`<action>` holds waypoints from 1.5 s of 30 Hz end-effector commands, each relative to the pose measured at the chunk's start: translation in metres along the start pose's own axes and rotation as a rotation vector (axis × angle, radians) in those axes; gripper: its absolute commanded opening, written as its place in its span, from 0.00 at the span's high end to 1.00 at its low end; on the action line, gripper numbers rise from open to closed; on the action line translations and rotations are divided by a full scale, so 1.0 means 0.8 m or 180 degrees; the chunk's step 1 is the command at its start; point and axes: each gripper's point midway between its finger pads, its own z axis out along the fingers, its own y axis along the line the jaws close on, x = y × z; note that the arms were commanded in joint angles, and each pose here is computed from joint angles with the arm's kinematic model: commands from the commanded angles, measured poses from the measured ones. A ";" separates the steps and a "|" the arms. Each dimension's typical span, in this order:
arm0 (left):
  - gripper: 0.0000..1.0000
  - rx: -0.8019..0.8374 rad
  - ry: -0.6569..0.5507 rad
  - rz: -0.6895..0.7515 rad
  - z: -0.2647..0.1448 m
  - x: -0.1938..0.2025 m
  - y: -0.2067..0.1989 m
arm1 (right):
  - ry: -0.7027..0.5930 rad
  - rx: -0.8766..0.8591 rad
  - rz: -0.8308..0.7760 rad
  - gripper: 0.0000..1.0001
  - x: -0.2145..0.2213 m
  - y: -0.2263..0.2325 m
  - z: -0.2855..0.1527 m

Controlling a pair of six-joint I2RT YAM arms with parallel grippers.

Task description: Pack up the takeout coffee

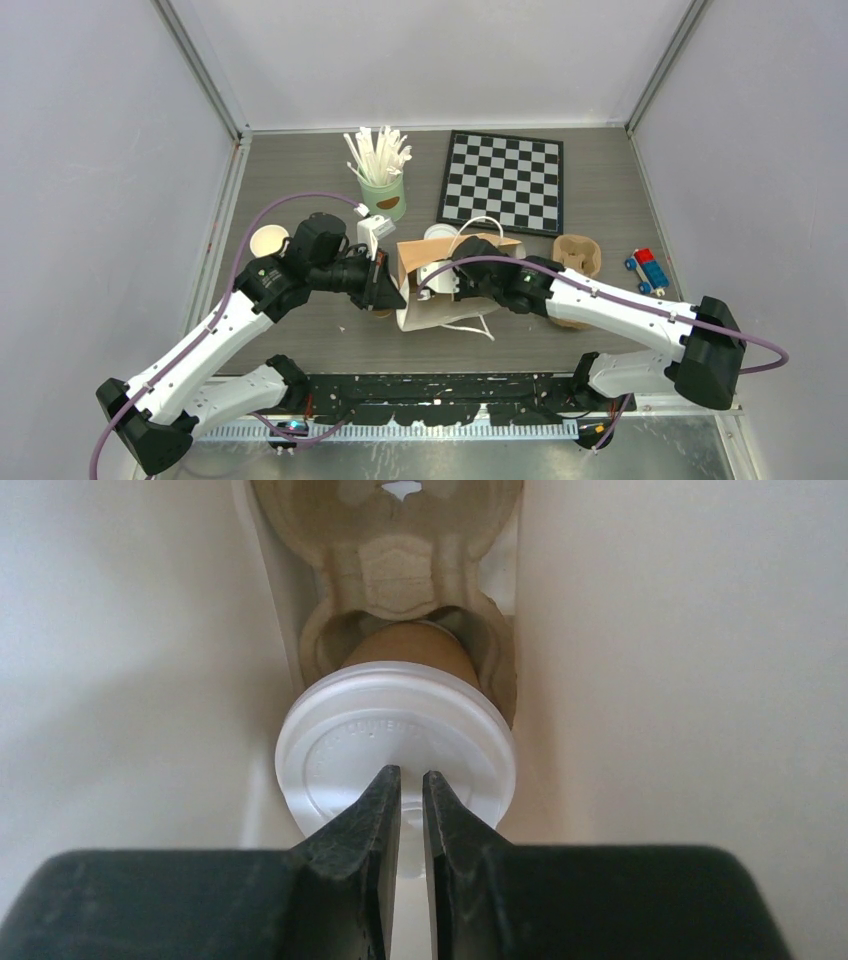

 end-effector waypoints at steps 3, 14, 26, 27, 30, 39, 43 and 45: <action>1.00 0.0155 -0.0067 0.0033 -0.002 -0.009 -0.013 | -0.0077 0.0142 0.0137 0.81 -0.002 -0.010 0.005; 1.00 0.0155 -0.0068 0.0010 0.000 -0.011 -0.014 | -0.0080 0.0251 0.0251 0.80 0.004 -0.018 0.002; 1.00 0.0115 -0.0207 0.0054 -0.005 -0.046 -0.025 | -0.0235 0.0026 0.0322 0.73 -0.006 -0.023 -0.075; 1.00 0.0130 -0.0216 0.0037 -0.005 -0.049 -0.028 | -0.0253 0.0015 0.0324 0.73 -0.007 -0.024 -0.082; 1.00 0.0162 -0.0250 -0.0024 -0.005 -0.058 -0.033 | -0.0371 -0.0035 0.0370 0.73 -0.019 -0.028 -0.104; 1.00 0.0203 -0.0400 -0.0308 0.001 -0.084 -0.043 | -0.0854 0.0047 0.0796 0.71 -0.061 -0.061 -0.165; 1.00 0.0158 -0.0408 -0.0467 0.012 -0.094 -0.038 | -0.0911 0.0273 0.1027 0.70 -0.063 -0.084 -0.185; 1.00 0.0100 -0.0428 -0.0554 0.017 -0.102 -0.035 | -0.0966 0.0463 0.1162 0.70 -0.064 -0.100 -0.196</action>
